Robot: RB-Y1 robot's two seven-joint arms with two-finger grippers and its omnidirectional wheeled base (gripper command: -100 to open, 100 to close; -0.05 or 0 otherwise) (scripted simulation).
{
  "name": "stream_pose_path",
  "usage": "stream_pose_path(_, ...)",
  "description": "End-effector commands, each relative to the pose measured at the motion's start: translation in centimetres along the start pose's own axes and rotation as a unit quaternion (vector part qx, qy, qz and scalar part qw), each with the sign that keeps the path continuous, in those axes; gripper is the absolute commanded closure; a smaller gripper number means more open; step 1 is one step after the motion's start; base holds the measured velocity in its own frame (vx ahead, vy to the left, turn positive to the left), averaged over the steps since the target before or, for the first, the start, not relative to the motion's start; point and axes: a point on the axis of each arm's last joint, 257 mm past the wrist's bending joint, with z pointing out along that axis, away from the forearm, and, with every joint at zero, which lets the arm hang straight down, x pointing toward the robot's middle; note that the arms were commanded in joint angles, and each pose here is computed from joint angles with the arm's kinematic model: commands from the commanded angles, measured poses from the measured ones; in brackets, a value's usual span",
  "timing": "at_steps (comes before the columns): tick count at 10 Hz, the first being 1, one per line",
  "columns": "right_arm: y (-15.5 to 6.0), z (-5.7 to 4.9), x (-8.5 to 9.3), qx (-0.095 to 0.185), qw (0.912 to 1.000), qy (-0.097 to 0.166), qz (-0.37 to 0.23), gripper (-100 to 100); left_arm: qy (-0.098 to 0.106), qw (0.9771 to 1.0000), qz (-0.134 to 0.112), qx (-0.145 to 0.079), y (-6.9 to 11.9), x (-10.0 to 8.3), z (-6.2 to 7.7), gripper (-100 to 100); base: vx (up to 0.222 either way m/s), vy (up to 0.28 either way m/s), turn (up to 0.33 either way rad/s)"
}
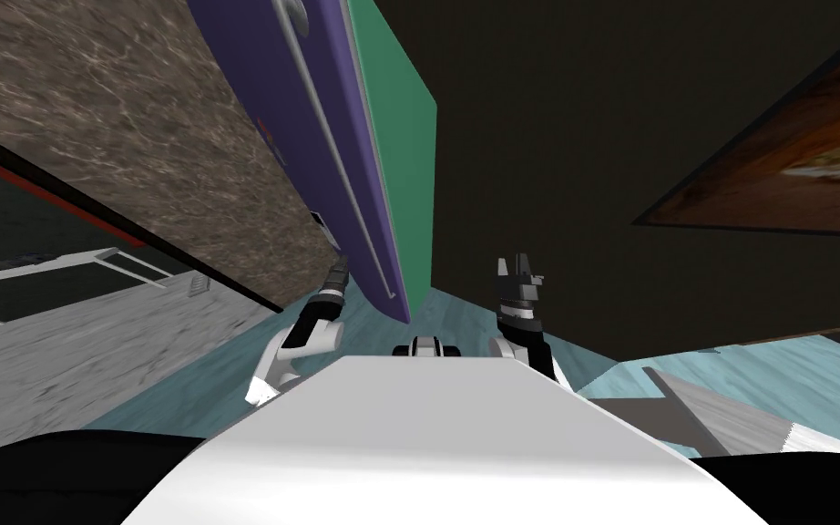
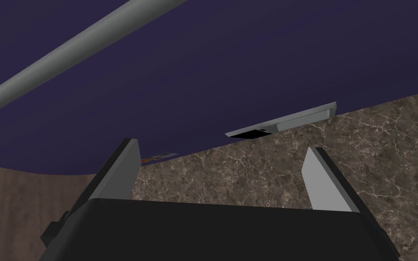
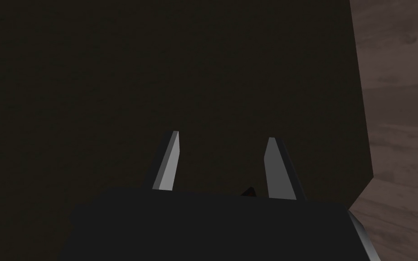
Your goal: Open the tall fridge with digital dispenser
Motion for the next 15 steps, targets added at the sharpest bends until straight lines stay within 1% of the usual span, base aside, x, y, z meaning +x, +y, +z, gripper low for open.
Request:
stream_pose_path(1, 0.0, 0.0, 0.0, 0.0, 1.0, 0.0, 0.0, 0, 0.003, 0.9996, 0.009, -0.025, 1.2, -0.1, 0.1, -100, 0.052, -0.047, -0.006)
stream_pose_path(2, 0.0, 0.0, 0.0, 0.0, 1.0, 0.0, 0.0, 0, 0.004, 0.9992, 0.015, -0.038, 1.7, -0.3, 0.1, -100, 0.043, -0.036, -0.027)
stream_pose_path(3, 0.0, 0.0, 0.0, 0.0, 1.0, 0.0, 0.0, 0, 0.005, 0.9988, 0.022, -0.044, 1.9, -0.5, 0.2, -100, 0.071, -0.047, -0.029)
stream_pose_path(4, 0.0, 0.0, 0.0, 0.0, 1.0, 0.0, 0.0, 0, 0.006, 0.9985, 0.022, -0.05, 2.2, -0.5, 0.2, -100, 0.057, -0.037, -0.008)
stream_pose_path(6, 0.0, 0.0, 0.0, 0.0, 1.0, 0.0, 0.0, 0, 0.008, 0.9968, 0.037, -0.07, 2.9, -1.0, 0.2, -100, 0.062, -0.045, -0.026)
stream_pose_path(7, 0.0, 0.0, 0.0, 0.0, 1.0, 0.0, 0.0, 0, 0.008, 0.9966, 0.037, -0.073, 3.1, -0.9, 0.2, -100, 0.062, -0.042, -0.01)
stream_pose_path(9, 0.0, 0.0, 0.0, 0.0, 1.0, 0.0, 0.0, 0, 0.009, 0.9943, 0.052, -0.092, 3.6, -1.5, 0.1, -100, 0.063, -0.046, -0.027)
stream_pose_path(11, 0.0, 0.0, 0.0, 0.0, 1.0, 0.0, 0.0, 0, 0.008, 0.9925, 0.064, -0.103, 3.4, -2.1, 0.0, -100, 0.079, -0.068, -0.026)
stream_pose_path(12, 0.0, 0.0, 0.0, 0.0, 1.0, 0.0, 0.0, 0, 0.009, 0.9922, 0.064, -0.106, 3.6, -2.1, 0.0, -100, 0.048, -0.045, -0.007)
stream_pose_path(14, 0.0, 0.0, 0.0, 0.0, 1.0, 0.0, 0.0, 0, 0.006, 0.9914, 0.072, -0.11, 2.8, -2.7, -0.3, -100, 0.05, -0.023, -0.021)
stream_pose_path(15, 0.0, 0.0, 0.0, 0.0, 1.0, 0.0, 0.0, 0, 0.004, 0.9916, 0.074, -0.107, 2.1, -3.0, -0.4, -100, 0.063, -0.035, -0.016)
